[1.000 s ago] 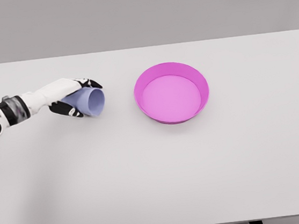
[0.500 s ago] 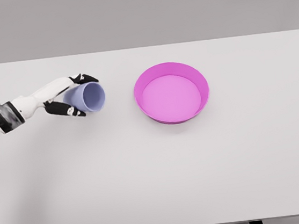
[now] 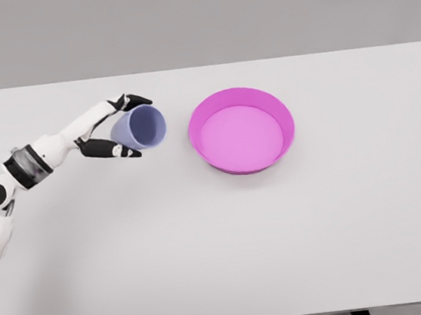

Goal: Flip the cup with left arm and place it on the plate

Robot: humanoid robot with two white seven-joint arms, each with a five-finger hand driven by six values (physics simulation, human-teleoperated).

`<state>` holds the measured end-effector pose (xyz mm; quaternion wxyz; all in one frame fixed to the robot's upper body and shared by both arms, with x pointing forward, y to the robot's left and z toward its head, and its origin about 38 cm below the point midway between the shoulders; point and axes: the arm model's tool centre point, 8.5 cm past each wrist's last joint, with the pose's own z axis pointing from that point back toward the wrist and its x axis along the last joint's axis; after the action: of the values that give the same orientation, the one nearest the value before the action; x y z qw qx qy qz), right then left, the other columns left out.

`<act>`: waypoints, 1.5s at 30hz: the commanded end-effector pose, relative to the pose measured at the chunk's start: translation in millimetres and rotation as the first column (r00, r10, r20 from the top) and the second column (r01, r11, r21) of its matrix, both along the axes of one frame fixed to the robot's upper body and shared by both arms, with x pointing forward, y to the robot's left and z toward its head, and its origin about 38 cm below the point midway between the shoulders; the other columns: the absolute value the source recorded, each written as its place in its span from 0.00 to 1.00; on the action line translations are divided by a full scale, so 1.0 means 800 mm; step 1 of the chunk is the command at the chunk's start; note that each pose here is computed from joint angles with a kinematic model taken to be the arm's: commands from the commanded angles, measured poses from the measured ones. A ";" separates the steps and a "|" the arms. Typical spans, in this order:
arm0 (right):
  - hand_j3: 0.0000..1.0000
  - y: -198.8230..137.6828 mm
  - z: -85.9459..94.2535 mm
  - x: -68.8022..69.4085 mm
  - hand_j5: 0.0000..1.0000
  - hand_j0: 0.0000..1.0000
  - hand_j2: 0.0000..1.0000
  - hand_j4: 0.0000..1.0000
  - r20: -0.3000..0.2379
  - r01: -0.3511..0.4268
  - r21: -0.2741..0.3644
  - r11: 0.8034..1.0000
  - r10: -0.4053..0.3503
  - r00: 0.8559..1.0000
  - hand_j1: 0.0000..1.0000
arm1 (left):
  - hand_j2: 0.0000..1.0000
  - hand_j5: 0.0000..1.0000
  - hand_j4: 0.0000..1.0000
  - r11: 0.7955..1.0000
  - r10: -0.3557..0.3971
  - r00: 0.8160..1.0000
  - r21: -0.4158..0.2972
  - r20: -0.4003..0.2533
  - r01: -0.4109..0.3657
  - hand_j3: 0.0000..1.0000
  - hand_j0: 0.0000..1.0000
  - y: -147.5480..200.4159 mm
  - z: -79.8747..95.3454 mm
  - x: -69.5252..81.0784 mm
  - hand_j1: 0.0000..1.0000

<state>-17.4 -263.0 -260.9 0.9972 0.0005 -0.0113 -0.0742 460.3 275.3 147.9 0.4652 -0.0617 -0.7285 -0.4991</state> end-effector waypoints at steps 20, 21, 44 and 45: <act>1.00 0.000 0.000 0.000 1.00 1.00 1.00 1.00 0.000 0.000 0.000 1.000 0.000 1.000 1.00 | 0.68 0.68 0.68 0.970 -0.085 0.996 -0.228 -0.014 0.080 0.68 0.68 -0.094 -0.008 -0.003 0.68; 1.00 0.000 0.000 0.000 1.00 1.00 1.00 1.00 0.000 0.000 0.000 1.000 0.000 1.000 1.00 | 0.68 0.68 0.68 0.970 -0.088 0.996 -0.230 -0.013 0.082 0.68 0.68 -0.096 -0.007 -0.003 0.68; 1.00 0.000 0.000 0.001 1.00 1.00 1.00 1.00 0.002 0.000 0.000 1.000 0.000 1.000 1.00 | 0.71 0.71 0.71 0.932 -0.195 0.977 -0.325 -0.084 0.159 0.71 0.71 -0.204 -0.033 -0.004 0.71; 1.00 0.000 0.000 0.000 1.00 1.00 1.00 1.00 0.000 0.000 0.000 1.000 0.000 1.000 1.00 | 0.71 0.71 0.71 0.933 -0.193 0.976 -0.328 -0.100 0.151 0.71 0.71 -0.208 -0.038 -0.002 0.71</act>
<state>-17.4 -263.0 -260.9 0.9972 0.0005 -0.0113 -0.0744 459.9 114.0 125.3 0.4407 -0.2235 -0.7627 -0.4172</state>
